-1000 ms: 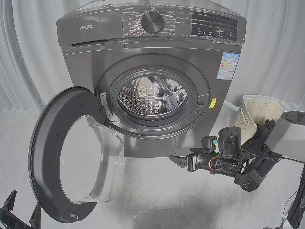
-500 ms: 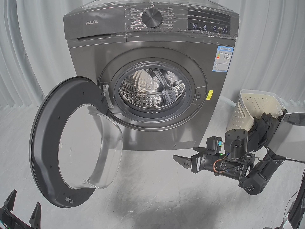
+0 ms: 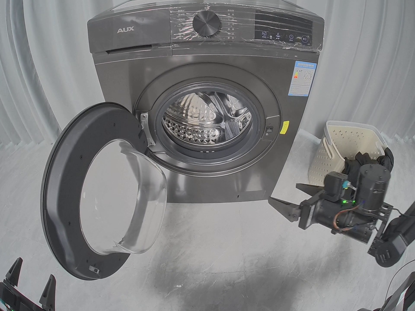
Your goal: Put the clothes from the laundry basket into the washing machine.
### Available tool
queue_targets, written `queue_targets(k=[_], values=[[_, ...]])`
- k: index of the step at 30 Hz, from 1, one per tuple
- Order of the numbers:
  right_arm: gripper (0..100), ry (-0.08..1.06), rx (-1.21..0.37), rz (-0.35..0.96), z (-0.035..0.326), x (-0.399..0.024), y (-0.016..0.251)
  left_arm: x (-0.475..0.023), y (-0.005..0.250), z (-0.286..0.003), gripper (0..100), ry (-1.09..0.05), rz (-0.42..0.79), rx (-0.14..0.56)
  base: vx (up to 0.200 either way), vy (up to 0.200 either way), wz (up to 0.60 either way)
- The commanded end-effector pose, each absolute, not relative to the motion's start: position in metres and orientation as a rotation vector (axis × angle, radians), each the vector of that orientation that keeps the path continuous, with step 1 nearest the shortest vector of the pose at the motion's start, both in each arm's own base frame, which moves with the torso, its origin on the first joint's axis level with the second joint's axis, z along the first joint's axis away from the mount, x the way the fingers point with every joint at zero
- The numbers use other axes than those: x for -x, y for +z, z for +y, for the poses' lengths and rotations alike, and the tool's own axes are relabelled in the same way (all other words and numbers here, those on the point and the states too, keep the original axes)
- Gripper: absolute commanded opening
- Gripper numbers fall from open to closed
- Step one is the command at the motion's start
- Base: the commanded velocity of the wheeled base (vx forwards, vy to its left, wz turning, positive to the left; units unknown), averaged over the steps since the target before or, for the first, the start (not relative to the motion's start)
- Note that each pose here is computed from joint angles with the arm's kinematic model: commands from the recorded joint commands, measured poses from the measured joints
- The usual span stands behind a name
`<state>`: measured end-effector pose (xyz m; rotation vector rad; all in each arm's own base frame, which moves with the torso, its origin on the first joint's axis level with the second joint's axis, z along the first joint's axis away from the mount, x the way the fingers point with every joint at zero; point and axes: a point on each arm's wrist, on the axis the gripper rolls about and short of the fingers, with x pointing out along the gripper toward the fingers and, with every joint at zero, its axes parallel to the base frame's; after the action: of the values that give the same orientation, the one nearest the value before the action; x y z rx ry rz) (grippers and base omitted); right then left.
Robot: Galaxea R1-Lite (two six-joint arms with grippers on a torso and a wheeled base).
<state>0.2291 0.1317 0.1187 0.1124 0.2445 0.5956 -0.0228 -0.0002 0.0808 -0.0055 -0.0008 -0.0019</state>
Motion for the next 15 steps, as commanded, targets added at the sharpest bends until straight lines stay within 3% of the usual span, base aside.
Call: queue_targets(k=[1,15], values=[[100,0.541,-0.085,0.093,0.078,-0.157,0.149,0.023,0.076,0.0,100,-0.002,-0.002,0.006,0.0,0.0,0.0],[100,0.382,0.003,-0.018,0.029,-0.092,0.148,0.023,0.076,0.0,100,-0.002,-0.002,0.006,0.0,0.0,0.0]])
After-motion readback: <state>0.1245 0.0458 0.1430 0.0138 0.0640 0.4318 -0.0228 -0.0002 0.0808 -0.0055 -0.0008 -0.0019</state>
